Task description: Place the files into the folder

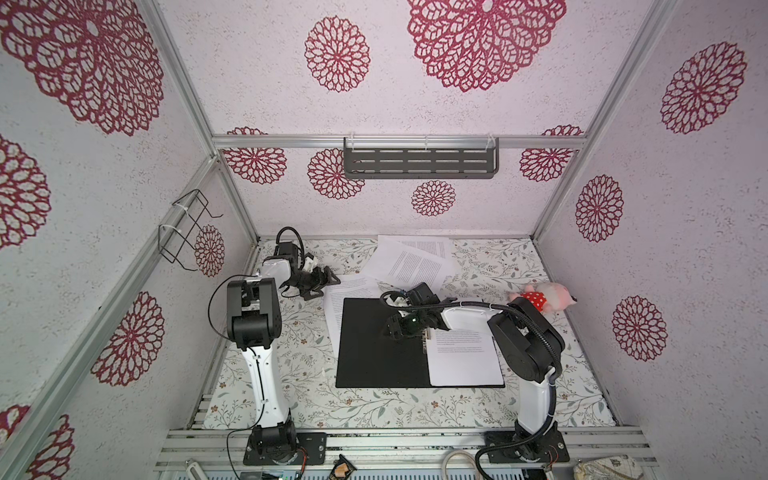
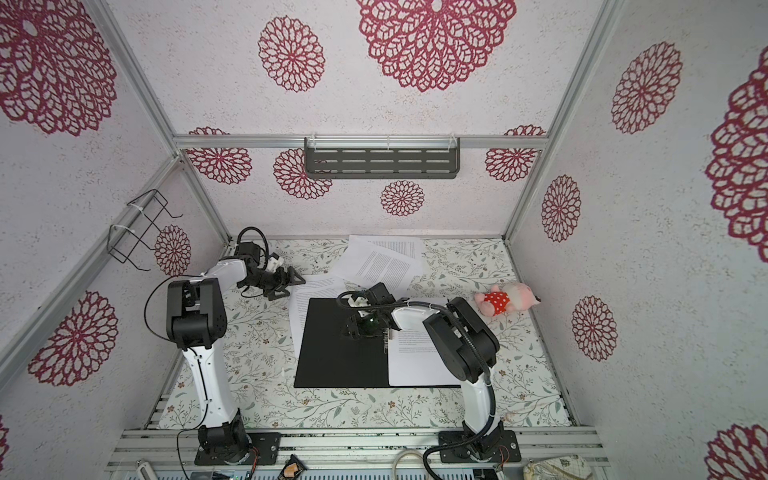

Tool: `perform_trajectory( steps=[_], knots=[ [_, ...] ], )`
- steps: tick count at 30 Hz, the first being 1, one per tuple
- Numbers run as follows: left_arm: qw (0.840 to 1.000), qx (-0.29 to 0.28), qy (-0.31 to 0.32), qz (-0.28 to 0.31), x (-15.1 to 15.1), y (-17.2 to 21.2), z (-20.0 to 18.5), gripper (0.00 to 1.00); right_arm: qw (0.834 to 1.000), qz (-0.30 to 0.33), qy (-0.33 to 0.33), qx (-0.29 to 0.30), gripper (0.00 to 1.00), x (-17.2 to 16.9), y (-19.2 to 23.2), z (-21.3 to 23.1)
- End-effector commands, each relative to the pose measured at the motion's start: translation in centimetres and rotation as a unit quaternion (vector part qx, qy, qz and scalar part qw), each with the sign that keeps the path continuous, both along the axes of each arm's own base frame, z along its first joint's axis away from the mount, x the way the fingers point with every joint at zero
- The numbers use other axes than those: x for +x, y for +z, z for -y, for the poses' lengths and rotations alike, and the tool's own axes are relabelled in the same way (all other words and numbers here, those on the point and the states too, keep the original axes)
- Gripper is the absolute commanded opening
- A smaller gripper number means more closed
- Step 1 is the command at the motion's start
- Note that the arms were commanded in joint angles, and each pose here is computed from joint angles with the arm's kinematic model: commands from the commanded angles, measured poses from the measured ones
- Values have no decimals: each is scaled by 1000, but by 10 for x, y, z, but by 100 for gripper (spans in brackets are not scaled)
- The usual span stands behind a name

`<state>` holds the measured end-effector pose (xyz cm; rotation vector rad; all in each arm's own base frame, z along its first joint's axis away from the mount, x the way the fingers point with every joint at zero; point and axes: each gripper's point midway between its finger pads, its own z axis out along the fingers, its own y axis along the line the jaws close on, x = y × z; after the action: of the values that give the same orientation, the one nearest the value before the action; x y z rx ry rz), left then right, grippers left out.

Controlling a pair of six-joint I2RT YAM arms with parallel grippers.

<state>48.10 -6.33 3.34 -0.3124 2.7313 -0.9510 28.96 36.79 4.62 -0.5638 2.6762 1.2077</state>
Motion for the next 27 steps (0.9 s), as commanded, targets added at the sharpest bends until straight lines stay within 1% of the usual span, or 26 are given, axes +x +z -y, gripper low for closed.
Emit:
perform_trajectory(
  steps=[1,5,15,19,25,26,27],
  knots=[
    [999,6,23,-47,-21,-22,2,91,1000,-17,-2,4,56,-3,-8,1],
    [998,4,36,-57,-33,-26,3,91,1000,-17,-2,7,56,-3,-8,2],
    [996,-10,65,-58,-59,-28,6,91,1000,-26,0,17,56,-5,-11,1],
    [995,-35,77,-57,-70,-31,14,91,999,-29,2,20,56,-5,-11,1],
    [993,-35,95,-62,-87,-39,24,92,999,-30,0,22,56,-4,-10,0],
    [993,-39,98,-47,-85,-28,25,92,999,-32,0,22,56,-4,-11,0],
    [993,-43,102,-46,-87,-28,26,92,999,-32,0,23,56,-4,-11,-1]
  ],
)
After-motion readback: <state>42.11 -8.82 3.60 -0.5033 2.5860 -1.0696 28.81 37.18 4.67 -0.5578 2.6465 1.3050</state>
